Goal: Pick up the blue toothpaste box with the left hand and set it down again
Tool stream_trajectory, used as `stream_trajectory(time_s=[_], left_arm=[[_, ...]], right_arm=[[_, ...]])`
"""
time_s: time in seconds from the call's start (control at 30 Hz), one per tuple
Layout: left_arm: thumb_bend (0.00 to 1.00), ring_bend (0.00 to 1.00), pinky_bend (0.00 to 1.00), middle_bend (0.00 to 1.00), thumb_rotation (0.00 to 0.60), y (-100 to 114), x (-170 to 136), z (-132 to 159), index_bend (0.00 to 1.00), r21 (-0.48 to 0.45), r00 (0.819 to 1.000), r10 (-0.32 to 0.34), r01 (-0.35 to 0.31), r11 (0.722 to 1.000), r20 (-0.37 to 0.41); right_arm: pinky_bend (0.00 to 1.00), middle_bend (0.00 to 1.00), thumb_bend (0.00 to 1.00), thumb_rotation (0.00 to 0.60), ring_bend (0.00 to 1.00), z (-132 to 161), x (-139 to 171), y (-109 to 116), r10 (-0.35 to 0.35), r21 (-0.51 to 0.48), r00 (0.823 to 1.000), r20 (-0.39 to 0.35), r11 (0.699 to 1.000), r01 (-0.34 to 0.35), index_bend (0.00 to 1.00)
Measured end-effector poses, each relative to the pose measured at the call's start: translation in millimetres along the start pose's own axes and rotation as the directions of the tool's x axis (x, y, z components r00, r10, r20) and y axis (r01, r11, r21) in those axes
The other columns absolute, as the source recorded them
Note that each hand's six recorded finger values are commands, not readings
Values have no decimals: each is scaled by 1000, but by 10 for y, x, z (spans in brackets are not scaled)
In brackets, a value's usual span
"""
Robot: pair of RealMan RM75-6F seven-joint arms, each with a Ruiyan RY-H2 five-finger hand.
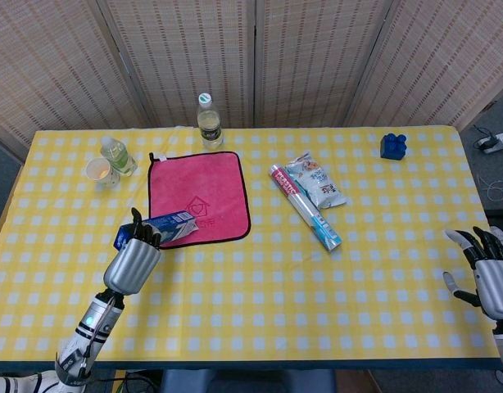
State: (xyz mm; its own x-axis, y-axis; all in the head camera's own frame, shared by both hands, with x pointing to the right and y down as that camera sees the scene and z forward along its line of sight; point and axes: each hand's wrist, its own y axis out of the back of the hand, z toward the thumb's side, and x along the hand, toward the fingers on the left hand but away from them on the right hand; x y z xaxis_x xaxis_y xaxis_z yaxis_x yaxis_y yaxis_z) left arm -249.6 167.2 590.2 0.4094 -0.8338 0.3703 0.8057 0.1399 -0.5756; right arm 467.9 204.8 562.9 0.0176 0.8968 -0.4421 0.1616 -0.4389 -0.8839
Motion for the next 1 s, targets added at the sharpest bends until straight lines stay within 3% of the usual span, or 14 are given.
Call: stream_trajectory(time_s=[0.17, 0.43, 0.63, 1.0], left_arm=[[204, 462, 181, 587, 600, 26, -10, -91, 417, -52, 1000, 6, -6, 999, -17], [204, 426, 157, 562, 600, 90, -51, -388, 383, -114, 992, 86, -96, 989, -89], [204, 389, 136, 522, 600, -62, -111, -571, 348, -99, 990, -13, -1, 995, -140], [204, 384, 107, 519, 600, -392, -175, -839, 345, -126, 962, -174, 150, 981, -212]], right_arm=[[72, 166, 319, 600, 41, -5, -3, 2, 0, 0, 1000, 0, 1000, 0, 155], [72, 166, 319, 600, 41, 40, -26, 15, -1, 6, 1000, -11, 1000, 1, 155], [72, 166, 319, 600, 41, 78, -38, 15, 4, 12, 1000, -19, 1000, -3, 155], [72, 166, 319, 600, 41, 113, -43, 29, 4, 20, 1000, -21, 1000, -4, 155]])
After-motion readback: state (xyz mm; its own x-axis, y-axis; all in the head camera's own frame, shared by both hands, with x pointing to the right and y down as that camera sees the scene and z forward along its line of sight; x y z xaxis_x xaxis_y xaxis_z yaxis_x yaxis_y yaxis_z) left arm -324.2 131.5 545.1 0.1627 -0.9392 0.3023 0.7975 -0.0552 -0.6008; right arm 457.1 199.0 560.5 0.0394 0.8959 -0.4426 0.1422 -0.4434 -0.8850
